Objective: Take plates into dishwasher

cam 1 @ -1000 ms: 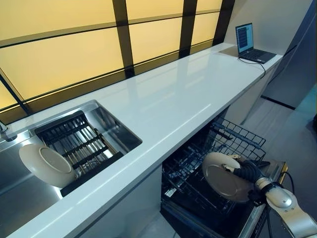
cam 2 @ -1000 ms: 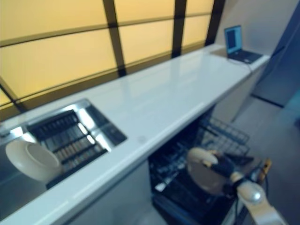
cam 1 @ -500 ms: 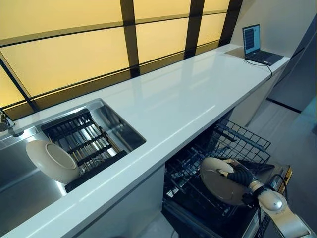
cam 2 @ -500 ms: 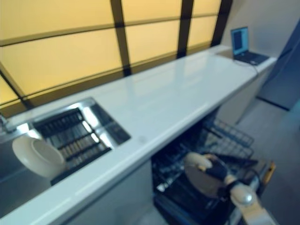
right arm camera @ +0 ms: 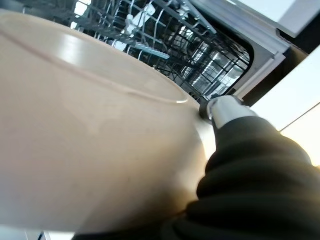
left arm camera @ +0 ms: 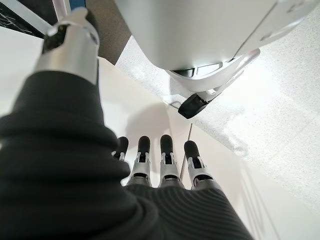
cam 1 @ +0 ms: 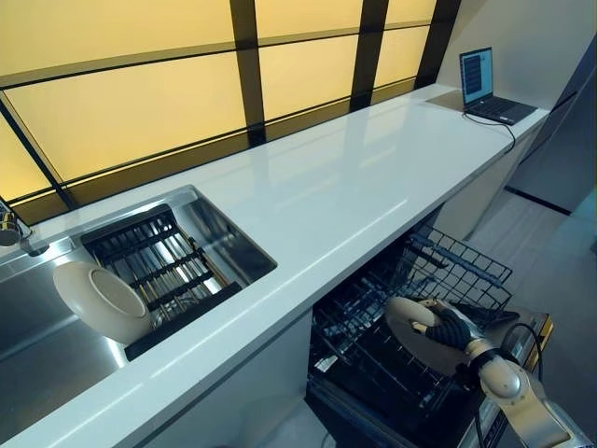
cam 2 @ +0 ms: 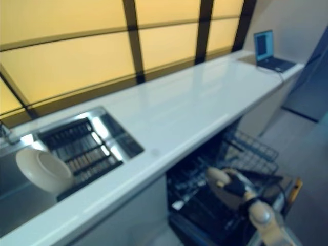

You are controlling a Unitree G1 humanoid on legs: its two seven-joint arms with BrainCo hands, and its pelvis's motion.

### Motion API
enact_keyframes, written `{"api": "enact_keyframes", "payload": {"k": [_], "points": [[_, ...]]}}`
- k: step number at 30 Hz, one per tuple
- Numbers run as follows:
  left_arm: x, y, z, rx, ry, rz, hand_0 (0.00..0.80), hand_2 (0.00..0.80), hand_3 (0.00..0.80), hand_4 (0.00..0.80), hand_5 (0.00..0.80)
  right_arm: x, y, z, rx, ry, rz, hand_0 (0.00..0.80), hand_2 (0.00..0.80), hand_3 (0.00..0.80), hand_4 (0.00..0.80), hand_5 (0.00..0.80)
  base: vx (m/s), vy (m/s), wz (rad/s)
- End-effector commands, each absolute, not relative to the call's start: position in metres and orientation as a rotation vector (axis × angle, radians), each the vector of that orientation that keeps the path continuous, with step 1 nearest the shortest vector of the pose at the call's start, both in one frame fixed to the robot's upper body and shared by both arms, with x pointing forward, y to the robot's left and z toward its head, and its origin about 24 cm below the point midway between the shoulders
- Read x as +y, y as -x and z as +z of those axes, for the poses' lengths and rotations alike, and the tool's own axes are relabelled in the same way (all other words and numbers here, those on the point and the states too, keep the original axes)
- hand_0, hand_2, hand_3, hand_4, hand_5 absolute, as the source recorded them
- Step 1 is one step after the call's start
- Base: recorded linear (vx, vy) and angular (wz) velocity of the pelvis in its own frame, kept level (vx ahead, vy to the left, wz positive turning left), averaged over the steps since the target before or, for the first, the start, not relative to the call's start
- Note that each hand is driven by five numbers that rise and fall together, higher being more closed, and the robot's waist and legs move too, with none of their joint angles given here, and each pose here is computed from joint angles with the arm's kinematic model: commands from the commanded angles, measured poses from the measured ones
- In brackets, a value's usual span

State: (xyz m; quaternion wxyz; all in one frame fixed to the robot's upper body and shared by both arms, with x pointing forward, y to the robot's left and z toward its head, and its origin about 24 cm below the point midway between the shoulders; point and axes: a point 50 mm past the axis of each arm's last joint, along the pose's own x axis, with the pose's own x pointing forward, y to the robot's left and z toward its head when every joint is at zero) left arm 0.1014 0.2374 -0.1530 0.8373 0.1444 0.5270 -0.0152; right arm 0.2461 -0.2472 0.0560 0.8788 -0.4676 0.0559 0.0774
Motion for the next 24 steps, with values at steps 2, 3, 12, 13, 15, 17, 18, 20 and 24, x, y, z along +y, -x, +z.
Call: {"api": "enact_keyframes", "payload": {"k": [2,3,12,13,15,17,18,20,24], "points": [[0.243,-0.126,-0.144,1.054,-0.371,-0.068,0.0,0.0,0.0,0.0,0.0,-0.24,-0.265,0.081,-0.033,1.039,0.114,0.8,0.8,0.8,0.8,0.8,0.0,0.0,0.0],[0.243,-0.126,-0.144,1.055,-0.371,-0.069,0.0,0.0,0.0,0.0,0.0,-0.24,-0.265,0.081,-0.031,1.041,0.115,0.8,0.8,0.8,0.8,0.8,0.0,0.0,0.0],[0.238,-0.127,-0.145,1.056,-0.383,-0.096,0.0,0.0,0.0,0.0,0.0,-0.234,-0.271,0.062,0.033,1.057,0.119,0.8,0.8,0.8,0.8,0.8,0.0,0.0,0.0],[0.237,-0.128,-0.145,1.054,-0.384,-0.098,0.0,0.0,0.0,0.0,0.0,-0.233,-0.271,0.06,0.039,1.055,0.121,0.8,0.8,0.8,0.8,0.8,0.0,0.0,0.0],[0.236,-0.128,-0.145,1.052,-0.384,-0.102,0.0,0.0,0.0,0.0,0.0,-0.232,-0.271,0.054,0.055,1.047,0.129,0.8,0.8,0.8,0.8,0.8,0.0,0.0,0.0],[0.235,-0.13,-0.145,1.051,-0.386,-0.109,0.0,0.0,0.0,0.0,0.0,-0.228,-0.271,0.05,0.069,1.042,0.137,0.8,0.8,0.8,0.8,0.8,0.0,0.0,0.0],[0.234,-0.13,-0.145,1.051,-0.386,-0.111,0.0,0.0,0.0,0.0,0.0,-0.227,-0.272,0.049,0.075,1.04,0.14,0.8,0.8,0.8,0.8,0.8,0.0,0.0,0.0],[0.233,-0.13,-0.145,1.052,-0.389,-0.117,0.0,0.0,0.0,0.0,0.0,-0.225,-0.273,0.045,0.087,1.03,0.147,0.8,0.8,0.8,0.8,0.8,0.0,0.0,0.0],[0.231,-0.131,-0.146,1.053,-0.39,-0.127,0.0,0.0,0.0,0.0,0.0,-0.218,-0.274,0.04,0.098,1.018,0.173,0.8,0.8,0.8,0.8,0.8,0.002,0.003,0.01]]}}
